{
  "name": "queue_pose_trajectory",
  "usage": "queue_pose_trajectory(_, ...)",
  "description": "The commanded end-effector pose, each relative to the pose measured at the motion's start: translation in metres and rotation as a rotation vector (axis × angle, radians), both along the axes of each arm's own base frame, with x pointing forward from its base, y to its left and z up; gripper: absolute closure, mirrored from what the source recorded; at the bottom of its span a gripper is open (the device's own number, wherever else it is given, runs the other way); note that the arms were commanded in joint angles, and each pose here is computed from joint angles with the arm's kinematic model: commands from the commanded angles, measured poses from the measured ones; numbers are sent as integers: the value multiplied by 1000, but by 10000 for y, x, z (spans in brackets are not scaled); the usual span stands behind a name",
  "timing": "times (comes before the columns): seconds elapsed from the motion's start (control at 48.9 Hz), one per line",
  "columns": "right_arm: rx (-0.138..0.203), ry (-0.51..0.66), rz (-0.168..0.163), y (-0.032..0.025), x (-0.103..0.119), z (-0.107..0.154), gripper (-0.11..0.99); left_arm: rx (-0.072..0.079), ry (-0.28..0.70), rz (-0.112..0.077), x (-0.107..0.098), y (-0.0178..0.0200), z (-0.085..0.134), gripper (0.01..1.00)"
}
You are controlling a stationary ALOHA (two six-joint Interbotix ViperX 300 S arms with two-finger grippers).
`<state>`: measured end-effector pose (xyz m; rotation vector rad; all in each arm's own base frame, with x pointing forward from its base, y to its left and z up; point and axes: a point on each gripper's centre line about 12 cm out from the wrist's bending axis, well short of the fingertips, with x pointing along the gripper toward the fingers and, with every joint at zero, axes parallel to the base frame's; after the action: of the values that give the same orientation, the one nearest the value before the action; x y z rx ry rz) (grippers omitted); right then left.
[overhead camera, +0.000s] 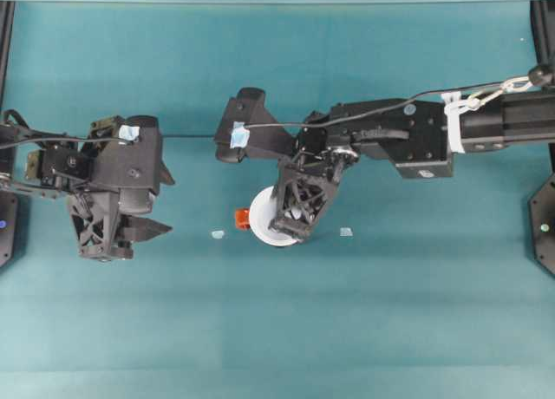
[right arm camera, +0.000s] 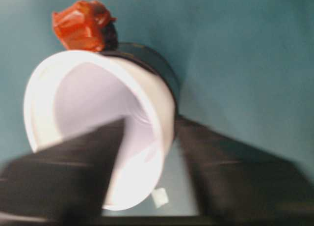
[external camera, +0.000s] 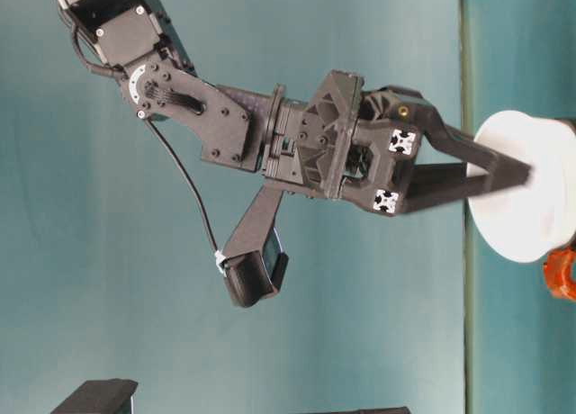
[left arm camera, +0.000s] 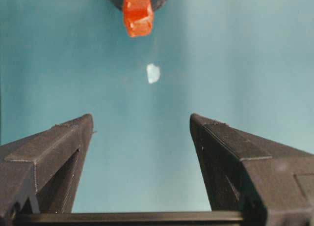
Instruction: Put the paper cup into the moved red handle cup holder.
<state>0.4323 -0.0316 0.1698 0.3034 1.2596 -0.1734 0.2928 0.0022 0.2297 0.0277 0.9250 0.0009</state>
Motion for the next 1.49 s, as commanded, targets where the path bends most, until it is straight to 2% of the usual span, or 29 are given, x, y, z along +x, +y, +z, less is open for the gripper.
queue_pose_trajectory(0.0, -8, -21, 14, 15, 22, 59, 549, 1, -37, -4, 42, -8, 85, 177)
queue_pose_trajectory(0.082, -13, -24, 22, 24, 28, 64, 300, 1, -41, -4, 45, -8, 84, 177)
queue_pose_trajectory(0.184, -38, -40, 35, 26, 47, 80, 12, 1, -43, -4, 43, -8, 88, 177)
queue_pose_trajectory(0.245, -45, -47, 39, 31, 58, 87, -66, 1, -44, -6, 44, -13, 90, 177)
queue_pose_trajectory(0.552, -54, -73, 44, 26, 56, 161, -60, 1, -43, -9, 38, -22, 87, 177)
queue_pose_trajectory(0.757, -58, -120, 42, 26, -24, 390, -60, 1, -43, -9, 34, -22, 87, 177)
queue_pose_trajectory(0.941, -68, -203, 41, 42, -164, 725, -60, 1, -41, -12, 26, -31, 80, 177)
queue_pose_trajectory(1.145, -78, -302, 37, 56, -378, 978, -60, 0, -38, -14, 2, -40, 65, 177)
queue_pose_trajectory(1.473, -90, -410, 29, 76, -715, 1000, -59, -1, -40, -16, -30, -49, 67, 177)
